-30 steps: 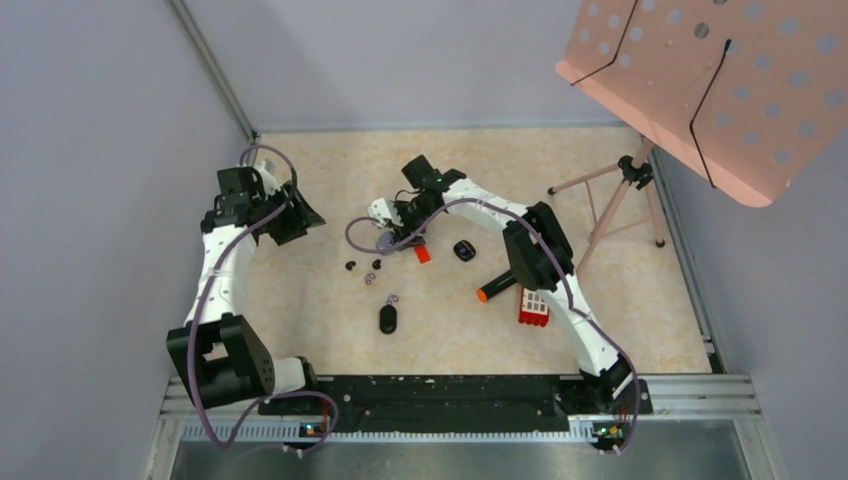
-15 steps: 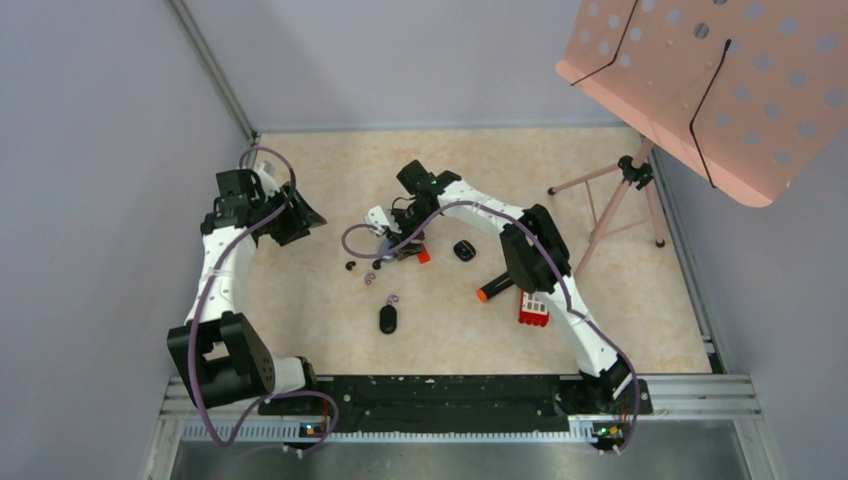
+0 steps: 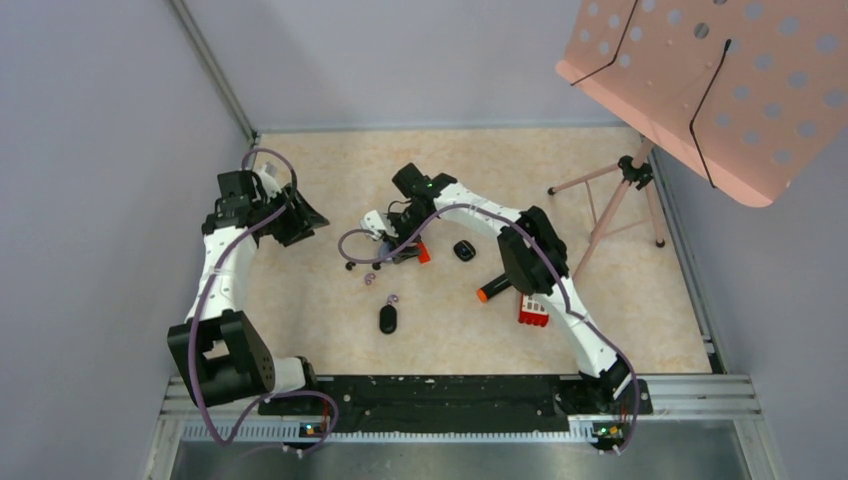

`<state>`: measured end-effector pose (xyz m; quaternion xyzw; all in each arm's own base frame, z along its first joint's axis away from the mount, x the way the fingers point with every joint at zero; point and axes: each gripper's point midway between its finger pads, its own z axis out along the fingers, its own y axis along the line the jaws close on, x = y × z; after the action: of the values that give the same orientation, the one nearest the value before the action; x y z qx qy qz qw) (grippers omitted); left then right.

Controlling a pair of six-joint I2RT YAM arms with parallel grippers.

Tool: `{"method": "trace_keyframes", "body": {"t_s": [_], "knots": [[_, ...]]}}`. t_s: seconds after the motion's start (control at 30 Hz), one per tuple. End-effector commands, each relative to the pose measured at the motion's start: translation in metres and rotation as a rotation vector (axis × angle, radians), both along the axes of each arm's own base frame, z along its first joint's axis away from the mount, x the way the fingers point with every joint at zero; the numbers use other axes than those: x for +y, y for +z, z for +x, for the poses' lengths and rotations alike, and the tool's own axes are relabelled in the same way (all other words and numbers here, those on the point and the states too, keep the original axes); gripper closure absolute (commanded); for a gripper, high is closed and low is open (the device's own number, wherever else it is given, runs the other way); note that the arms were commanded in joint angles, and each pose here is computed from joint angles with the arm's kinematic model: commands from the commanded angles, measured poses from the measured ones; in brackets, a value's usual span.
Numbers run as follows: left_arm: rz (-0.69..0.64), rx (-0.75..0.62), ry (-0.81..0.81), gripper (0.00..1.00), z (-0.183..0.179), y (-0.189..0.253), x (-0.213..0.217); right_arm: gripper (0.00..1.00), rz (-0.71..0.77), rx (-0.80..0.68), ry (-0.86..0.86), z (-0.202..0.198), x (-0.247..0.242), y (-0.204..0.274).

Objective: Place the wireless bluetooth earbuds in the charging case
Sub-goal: Pick up the charging case at the center of the board.

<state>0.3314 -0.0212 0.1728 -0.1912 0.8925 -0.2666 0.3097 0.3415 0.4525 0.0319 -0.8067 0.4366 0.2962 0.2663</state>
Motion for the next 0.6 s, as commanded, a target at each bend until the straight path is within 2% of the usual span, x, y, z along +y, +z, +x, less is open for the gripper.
{"method": "trace_keyframes", "body": {"t_s": [0.0, 0.07, 0.27, 0.4, 0.57], "knots": [[-0.021, -0.030, -0.009, 0.45, 0.005, 0.002, -0.001, 0.39, -0.081, 0.038, 0.070, -0.023, -0.008, -0.020], [-0.025, -0.034, -0.011, 0.46, 0.006, 0.002, -0.002, 0.42, -0.119, 0.052, 0.069, -0.026, -0.017, -0.021], [-0.068, -0.027, -0.016, 0.46, 0.010, -0.003, -0.007, 0.37, -0.194, 0.079, 0.028, -0.026, -0.040, -0.019], [-0.084, -0.025, -0.015, 0.47, 0.013, -0.005, -0.008, 0.44, -0.178, 0.080, -0.002, -0.021, -0.039, -0.014], [-0.097, -0.023, -0.013, 0.48, 0.014, -0.007, -0.009, 0.40, -0.132, 0.101, -0.061, -0.018, -0.027, -0.009]]}}
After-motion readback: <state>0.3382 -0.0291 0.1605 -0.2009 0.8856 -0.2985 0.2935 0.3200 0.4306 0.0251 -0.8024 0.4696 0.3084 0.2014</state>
